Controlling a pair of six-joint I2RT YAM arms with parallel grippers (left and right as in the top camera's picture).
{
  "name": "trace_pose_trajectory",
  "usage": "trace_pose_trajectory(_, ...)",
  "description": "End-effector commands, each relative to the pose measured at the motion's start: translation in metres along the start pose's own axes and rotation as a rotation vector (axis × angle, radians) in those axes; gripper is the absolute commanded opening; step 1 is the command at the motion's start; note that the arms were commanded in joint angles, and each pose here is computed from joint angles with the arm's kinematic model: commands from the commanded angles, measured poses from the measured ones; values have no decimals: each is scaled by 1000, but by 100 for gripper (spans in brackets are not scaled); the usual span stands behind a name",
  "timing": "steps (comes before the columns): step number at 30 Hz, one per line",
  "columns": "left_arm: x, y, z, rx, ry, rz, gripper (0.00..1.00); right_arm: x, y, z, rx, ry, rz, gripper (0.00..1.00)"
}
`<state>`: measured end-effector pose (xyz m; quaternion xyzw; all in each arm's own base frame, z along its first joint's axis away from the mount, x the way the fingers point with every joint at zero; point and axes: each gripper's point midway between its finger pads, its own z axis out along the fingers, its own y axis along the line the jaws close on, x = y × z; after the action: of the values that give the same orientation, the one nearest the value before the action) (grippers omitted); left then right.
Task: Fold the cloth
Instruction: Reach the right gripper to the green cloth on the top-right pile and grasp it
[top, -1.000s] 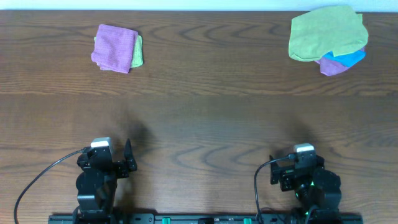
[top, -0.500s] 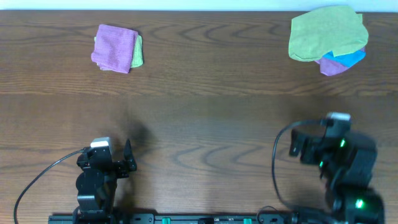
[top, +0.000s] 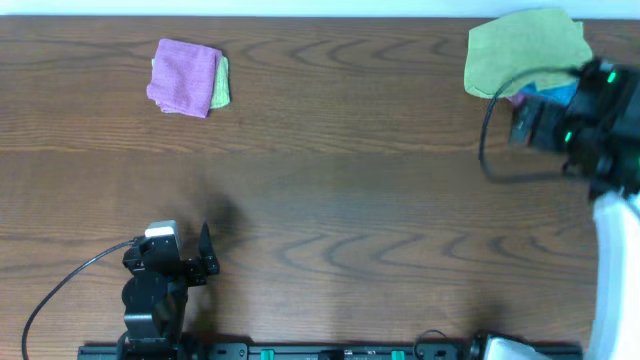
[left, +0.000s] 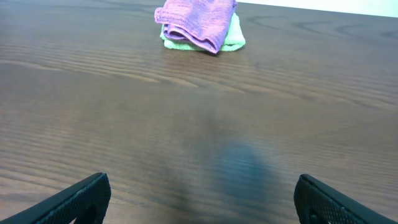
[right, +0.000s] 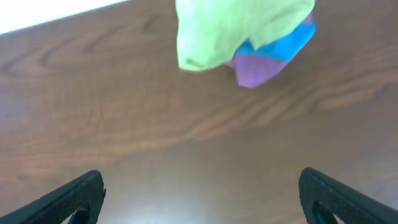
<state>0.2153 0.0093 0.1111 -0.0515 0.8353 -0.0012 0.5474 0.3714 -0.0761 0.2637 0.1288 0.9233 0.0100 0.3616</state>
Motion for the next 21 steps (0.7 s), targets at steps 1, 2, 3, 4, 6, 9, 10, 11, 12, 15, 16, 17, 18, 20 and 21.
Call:
trace_pose_trajectory(1, 6, 2, 2, -11, 11, 18, 95, -30, -18, 11, 37, -20, 41, 99)
trace_pose_trajectory(2, 6, 2, 2, -11, 11, 18, 96, -39, -22, 17, 43, -25, 48, 99)
trace_pose_trajectory(3, 6, 2, 2, -11, 11, 18, 96, -46, -26, 22, 49, -28, 53, 99)
trace_pose_trajectory(4, 6, 2, 2, -10, 11, 18, 95, -53, -32, 32, 57, -25, 63, 99)
trace_pose_trajectory(6, 6, 2, 2, -11, 11, 18, 95, -61, -40, 48, 66, -17, 73, 99)
trace_pose_trajectory(9, 6, 2, 2, -11, 11, 18, 95, -65, -51, 73, 76, 4, 87, 99)
trace_pose_trajectory(10, 6, 2, 2, -11, 11, 18, 95, -66, -54, 82, 77, 10, 89, 99)
trace_pose_trajectory(11, 6, 2, 2, -11, 11, 18, 95, -67, -56, 93, 75, 13, 92, 99)
trace_pose_trajectory(12, 6, 2, 2, -11, 11, 18, 95, -68, -58, 102, 74, 16, 93, 99)
trace_pose_trajectory(15, 6, 2, 2, -11, 11, 18, 95, -70, -63, 132, 73, 7, 92, 99)
trace_pose_trajectory(16, 6, 2, 2, -11, 11, 18, 95, -70, -64, 140, 73, 4, 91, 99)
trace_pose_trajectory(17, 6, 2, 2, -11, 11, 18, 96, -70, -66, 151, 73, 1, 92, 99)
trace_pose_trajectory(18, 6, 2, 2, -10, 11, 18, 95, -71, -67, 159, 73, -4, 90, 99)
trace_pose_trajectory(20, 6, 2, 2, -11, 11, 18, 96, -72, -75, 177, 100, -20, 89, 99)
trace_pose_trajectory(21, 6, 2, 2, -10, 11, 18, 95, -71, -79, 184, 118, -22, 89, 99)
